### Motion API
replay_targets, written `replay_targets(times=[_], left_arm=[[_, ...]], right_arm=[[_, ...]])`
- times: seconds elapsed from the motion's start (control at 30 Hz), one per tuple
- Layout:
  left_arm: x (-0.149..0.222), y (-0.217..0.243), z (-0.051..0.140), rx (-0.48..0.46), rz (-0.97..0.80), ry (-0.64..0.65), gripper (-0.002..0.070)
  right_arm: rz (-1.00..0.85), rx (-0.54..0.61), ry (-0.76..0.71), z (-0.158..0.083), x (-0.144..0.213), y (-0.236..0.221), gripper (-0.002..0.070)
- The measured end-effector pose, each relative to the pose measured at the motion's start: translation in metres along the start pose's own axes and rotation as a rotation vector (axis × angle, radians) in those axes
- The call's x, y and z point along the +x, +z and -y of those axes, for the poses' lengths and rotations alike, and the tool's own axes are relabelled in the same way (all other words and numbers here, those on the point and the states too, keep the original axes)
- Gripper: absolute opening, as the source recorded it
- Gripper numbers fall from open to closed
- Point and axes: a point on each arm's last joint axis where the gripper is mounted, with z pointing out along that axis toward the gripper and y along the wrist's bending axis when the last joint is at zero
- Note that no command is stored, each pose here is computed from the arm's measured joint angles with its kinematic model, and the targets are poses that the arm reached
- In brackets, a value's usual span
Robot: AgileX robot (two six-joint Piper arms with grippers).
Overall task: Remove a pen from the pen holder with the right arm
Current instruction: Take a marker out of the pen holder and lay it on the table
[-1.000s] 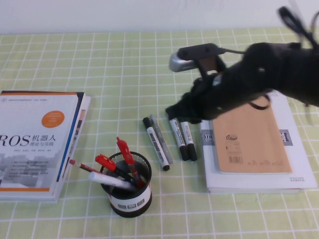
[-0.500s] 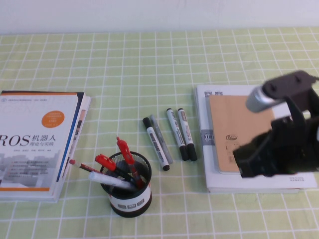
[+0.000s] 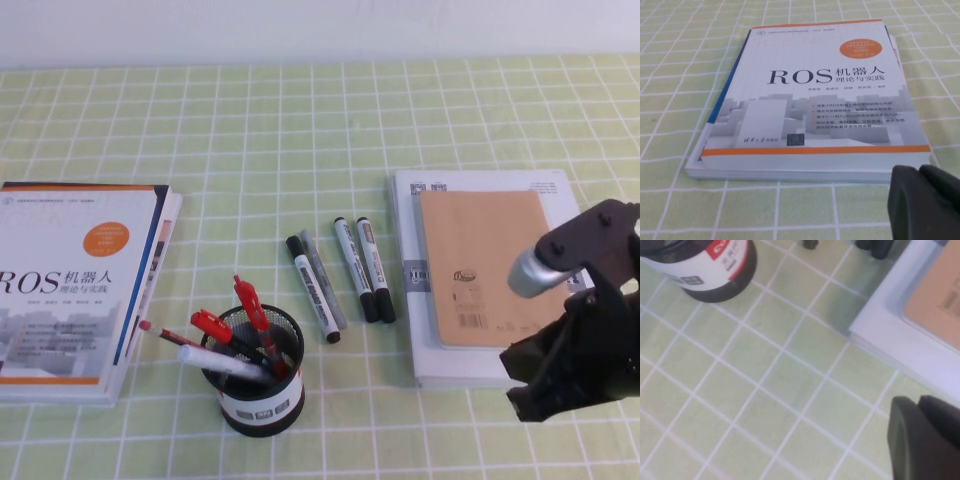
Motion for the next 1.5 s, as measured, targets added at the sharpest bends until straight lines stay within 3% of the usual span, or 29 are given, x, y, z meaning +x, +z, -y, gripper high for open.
replay_targets(times=[0.2, 0.4, 0.67, 1.07, 1.5], left_arm=[[0.0, 0.0, 0.0, 0.0, 0.0, 0.0, -0.0006], [0.0, 0.0, 0.0, 0.0, 0.0, 0.0, -0.0006], [0.0, 0.0, 0.0, 0.0, 0.0, 0.0, -0.0006], [0.0, 0.0, 0.0, 0.0, 0.0, 0.0, -0.0006], [0.0, 0.0, 0.0, 0.0, 0.0, 0.0, -0.0006]], right_arm=[[0.176, 0.091, 0.068, 0.022, 0.025, -0.002, -0.0012], [0.421, 0.274, 0.189, 0.051, 0.082, -0.022, -0.0012], [0.671, 0.473, 0.282, 0.055, 0.15, -0.041, -0.0012], [0.851, 0.526, 0.23, 0.042, 0.187, -0.039, -0.0012], [0.786, 0.515, 0.23, 0.042, 0.191, -0.035, -0.0012]])
